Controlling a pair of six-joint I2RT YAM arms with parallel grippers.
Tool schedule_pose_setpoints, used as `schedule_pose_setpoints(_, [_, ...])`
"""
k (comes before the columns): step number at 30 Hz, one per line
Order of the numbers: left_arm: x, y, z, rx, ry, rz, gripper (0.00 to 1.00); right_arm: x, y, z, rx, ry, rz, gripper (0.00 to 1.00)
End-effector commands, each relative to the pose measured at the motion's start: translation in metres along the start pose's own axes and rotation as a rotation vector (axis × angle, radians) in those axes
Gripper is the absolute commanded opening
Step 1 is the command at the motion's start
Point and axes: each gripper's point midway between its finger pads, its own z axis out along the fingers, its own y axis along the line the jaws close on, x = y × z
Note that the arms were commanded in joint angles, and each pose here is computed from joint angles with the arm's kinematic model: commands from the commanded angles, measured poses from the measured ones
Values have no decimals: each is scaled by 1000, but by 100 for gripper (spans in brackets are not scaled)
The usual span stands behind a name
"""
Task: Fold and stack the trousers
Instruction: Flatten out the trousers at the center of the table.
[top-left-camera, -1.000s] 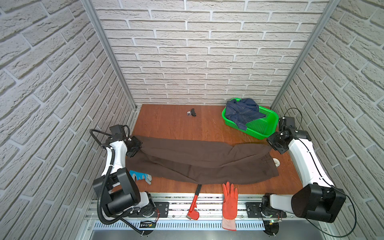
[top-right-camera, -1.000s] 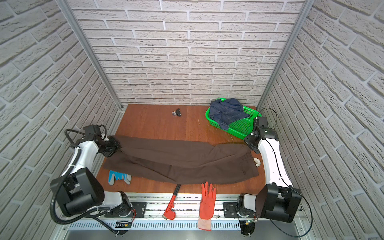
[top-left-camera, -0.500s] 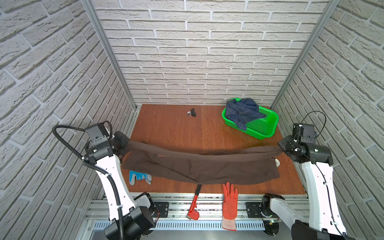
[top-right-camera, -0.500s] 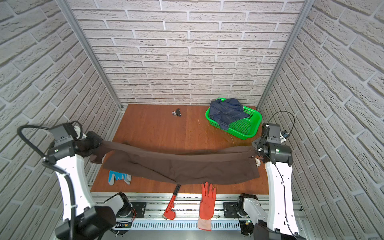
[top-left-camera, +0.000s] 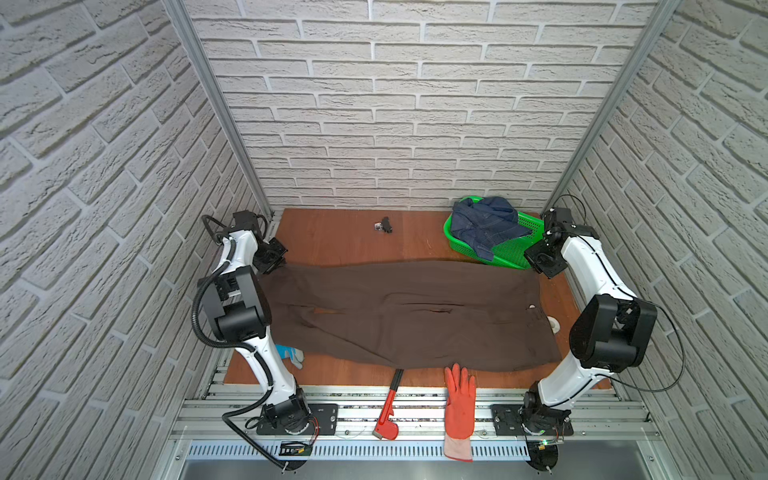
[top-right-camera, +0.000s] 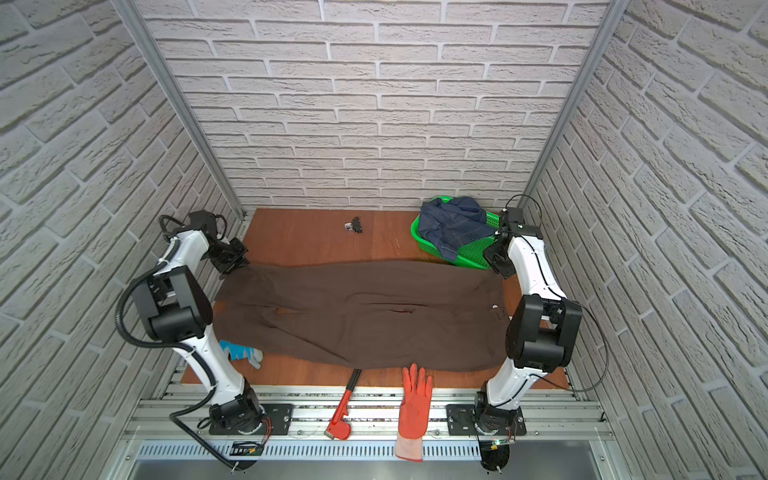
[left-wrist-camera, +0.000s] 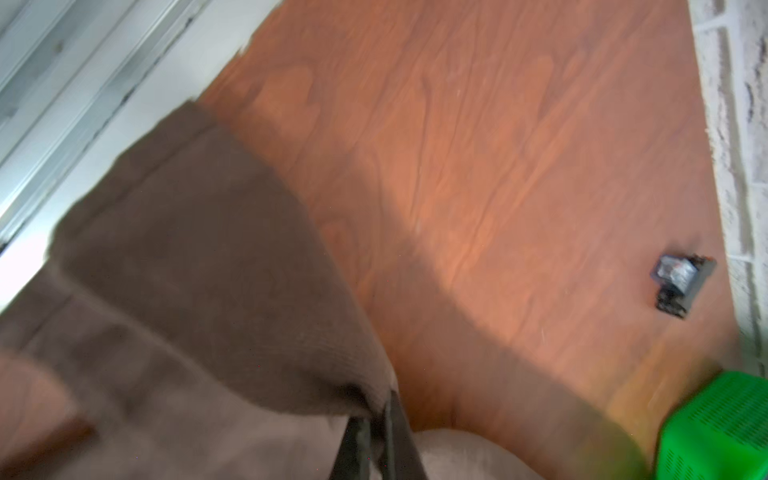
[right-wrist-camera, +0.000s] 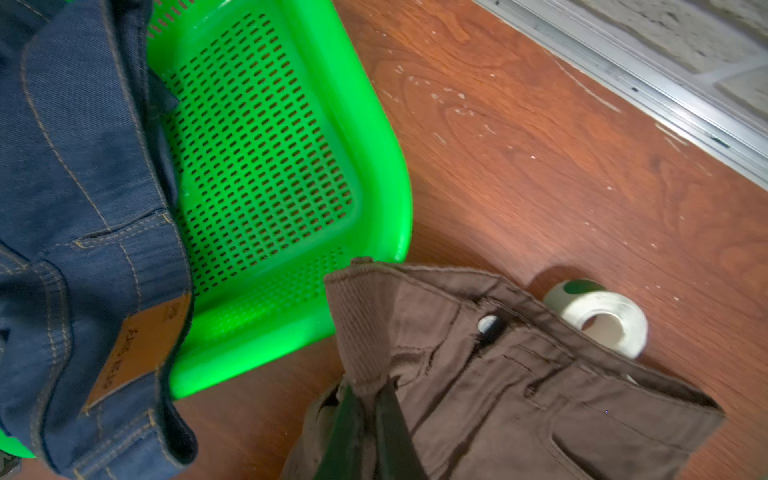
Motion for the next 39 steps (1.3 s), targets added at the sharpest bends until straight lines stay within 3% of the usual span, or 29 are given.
schedule_pose_setpoints(1, [-22,-8,2,-35,-32,40,0,-19,18,-15,-47,-80,27,6])
schedule_pose_setpoints(9, [-30,-31,35,-68,30,110,0,-2,8,6,15,-47,28,6])
schedule_pose_setpoints(15, [0,-8,37,-87,39,122,0,30,-36,12,68,-24,26,6])
schedule_pose_setpoints(19, [1,3,39,-91,39,105,0,26,-44,17,118,-44,25,6])
schedule_pose_setpoints(39, [-61,-32,85,-65,59,89,0,-48,51,77,134,-86,103,7])
